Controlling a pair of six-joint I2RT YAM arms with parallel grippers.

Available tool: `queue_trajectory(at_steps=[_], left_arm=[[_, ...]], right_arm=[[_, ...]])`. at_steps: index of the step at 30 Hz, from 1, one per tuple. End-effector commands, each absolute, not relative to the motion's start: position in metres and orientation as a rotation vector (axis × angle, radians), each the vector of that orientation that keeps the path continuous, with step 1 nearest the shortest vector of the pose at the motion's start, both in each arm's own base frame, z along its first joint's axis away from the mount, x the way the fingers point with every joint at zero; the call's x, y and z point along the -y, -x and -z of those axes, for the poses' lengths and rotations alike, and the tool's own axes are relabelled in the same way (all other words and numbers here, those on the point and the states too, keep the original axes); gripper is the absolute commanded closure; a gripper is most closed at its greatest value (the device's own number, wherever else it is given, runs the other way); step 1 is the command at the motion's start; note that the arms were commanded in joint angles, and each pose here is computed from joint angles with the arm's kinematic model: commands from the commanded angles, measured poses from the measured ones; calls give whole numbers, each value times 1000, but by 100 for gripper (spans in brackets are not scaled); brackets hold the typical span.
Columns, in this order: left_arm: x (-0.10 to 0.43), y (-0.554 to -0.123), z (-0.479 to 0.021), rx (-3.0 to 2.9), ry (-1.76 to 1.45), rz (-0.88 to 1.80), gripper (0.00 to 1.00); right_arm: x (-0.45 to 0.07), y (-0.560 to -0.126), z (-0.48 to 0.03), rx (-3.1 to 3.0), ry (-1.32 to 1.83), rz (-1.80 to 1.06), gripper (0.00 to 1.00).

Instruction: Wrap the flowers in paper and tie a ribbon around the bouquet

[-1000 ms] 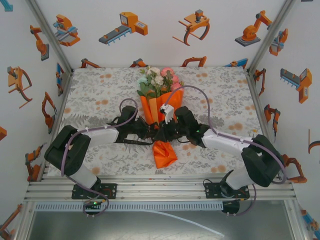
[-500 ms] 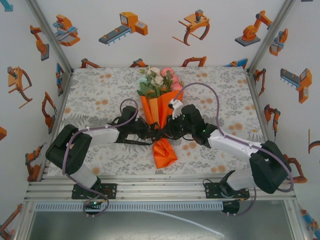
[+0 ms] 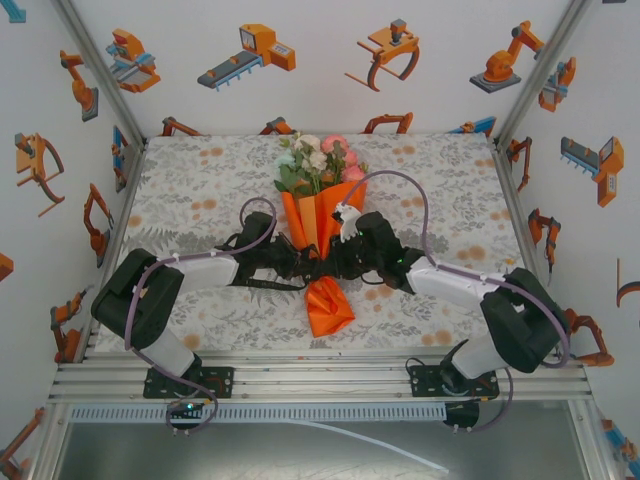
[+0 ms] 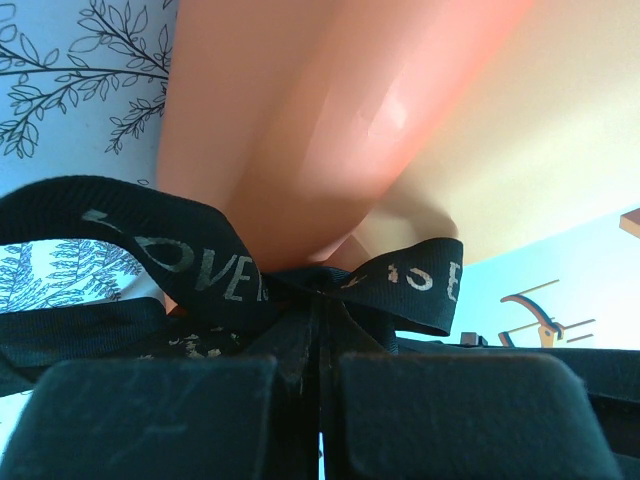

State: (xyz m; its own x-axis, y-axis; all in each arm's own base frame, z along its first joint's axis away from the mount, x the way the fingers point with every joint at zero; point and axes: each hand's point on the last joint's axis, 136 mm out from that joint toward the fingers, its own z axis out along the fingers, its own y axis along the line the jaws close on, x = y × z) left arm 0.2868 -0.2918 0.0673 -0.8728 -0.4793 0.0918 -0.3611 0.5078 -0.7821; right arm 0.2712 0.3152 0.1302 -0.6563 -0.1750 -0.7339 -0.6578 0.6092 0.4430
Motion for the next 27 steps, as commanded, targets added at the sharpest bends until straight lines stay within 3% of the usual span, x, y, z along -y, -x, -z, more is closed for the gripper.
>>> queue_trajectory(at_steps=[1, 24, 27], left_arm=[[290, -286, -66, -2618, 757, 1305, 100], [293, -286, -68, -2606, 747, 1332, 100], [294, -286, -67, -2603, 750, 1344, 100]], right_arm=[[-321, -273, -131, -2162, 650, -985, 77], [-333, -278, -124, -2175, 662, -1022, 75], [-334, -279, -127, -2162, 659, -1031, 85]])
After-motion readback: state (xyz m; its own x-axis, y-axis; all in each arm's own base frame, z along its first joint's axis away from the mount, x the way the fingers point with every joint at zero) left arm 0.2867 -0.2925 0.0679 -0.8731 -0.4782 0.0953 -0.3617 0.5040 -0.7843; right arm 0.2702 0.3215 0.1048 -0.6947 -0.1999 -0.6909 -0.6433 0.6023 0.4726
